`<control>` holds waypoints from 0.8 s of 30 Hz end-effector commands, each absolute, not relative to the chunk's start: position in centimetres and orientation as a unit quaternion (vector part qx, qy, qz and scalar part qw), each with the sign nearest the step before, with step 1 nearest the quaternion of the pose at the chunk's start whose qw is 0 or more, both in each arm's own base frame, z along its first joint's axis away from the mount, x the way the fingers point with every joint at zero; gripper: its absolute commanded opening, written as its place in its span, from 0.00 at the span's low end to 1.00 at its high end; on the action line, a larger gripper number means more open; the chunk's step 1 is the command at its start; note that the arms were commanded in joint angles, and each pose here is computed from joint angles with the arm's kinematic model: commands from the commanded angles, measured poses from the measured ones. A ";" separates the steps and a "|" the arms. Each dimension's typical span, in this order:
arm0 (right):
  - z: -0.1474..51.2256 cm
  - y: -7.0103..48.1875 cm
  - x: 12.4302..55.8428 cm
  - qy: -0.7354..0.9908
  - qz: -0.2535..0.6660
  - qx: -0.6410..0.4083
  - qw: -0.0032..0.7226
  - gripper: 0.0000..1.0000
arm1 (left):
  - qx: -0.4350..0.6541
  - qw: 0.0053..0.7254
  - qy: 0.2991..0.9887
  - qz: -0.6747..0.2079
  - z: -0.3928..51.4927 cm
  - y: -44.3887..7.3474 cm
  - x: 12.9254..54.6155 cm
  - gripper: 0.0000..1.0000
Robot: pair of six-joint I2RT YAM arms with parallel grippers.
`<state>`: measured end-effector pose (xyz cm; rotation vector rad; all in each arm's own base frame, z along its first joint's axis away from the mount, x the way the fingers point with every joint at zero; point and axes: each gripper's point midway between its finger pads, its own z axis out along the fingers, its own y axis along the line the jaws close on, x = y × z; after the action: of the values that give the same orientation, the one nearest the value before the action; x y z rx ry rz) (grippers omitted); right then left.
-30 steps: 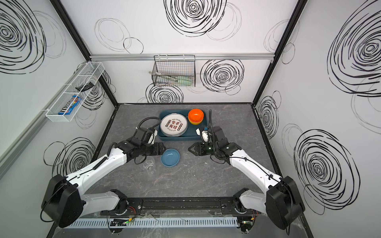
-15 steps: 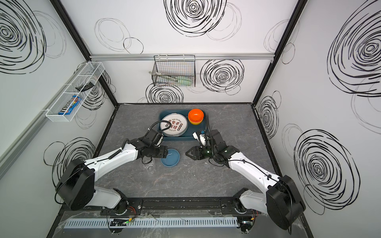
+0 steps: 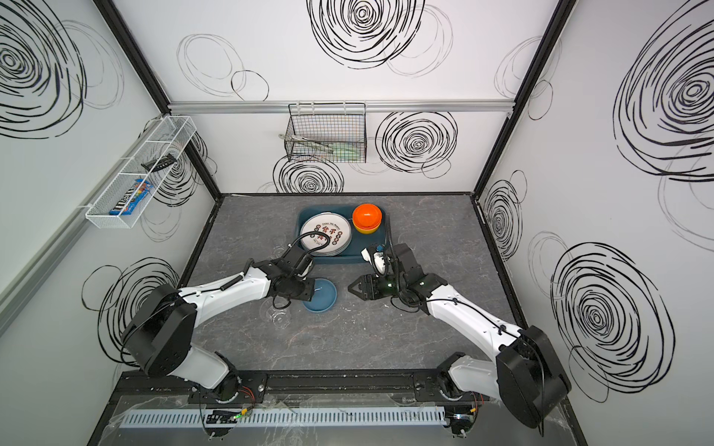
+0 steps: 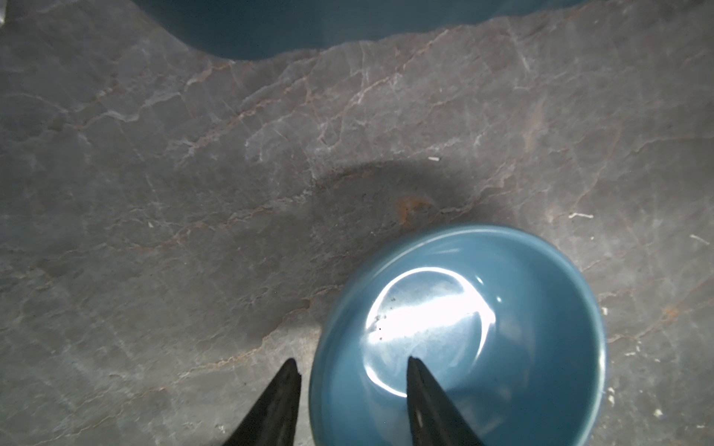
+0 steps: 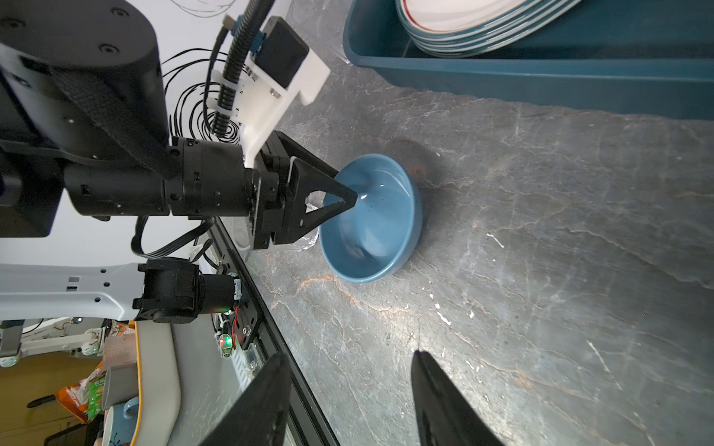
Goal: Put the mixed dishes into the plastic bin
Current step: 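Pinch the blue bowl's rim with the right gripper while the left braces it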
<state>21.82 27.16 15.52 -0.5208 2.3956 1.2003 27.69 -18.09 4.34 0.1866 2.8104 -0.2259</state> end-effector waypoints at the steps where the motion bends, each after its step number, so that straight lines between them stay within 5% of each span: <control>1: 15.1 27.2 21.9 0.860 0.427 -0.185 0.207 0.55 | 0.066 0.161 0.982 -0.075 4.2 -18.4 28.1 0.45; 17: 14.7 26.1 22.5 0.872 0.408 -0.163 0.214 0.54 | 0.070 0.164 0.979 -0.100 5.6 -19.5 28.0 0.00; 24: 15.2 25.7 23.5 0.880 0.398 -0.140 0.218 0.55 | 0.072 0.196 0.970 -0.122 9.3 -20.1 28.5 0.00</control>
<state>22.83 25.85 14.26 -0.4260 2.4409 1.1182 27.60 -19.01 6.02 0.2008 2.7957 -0.2717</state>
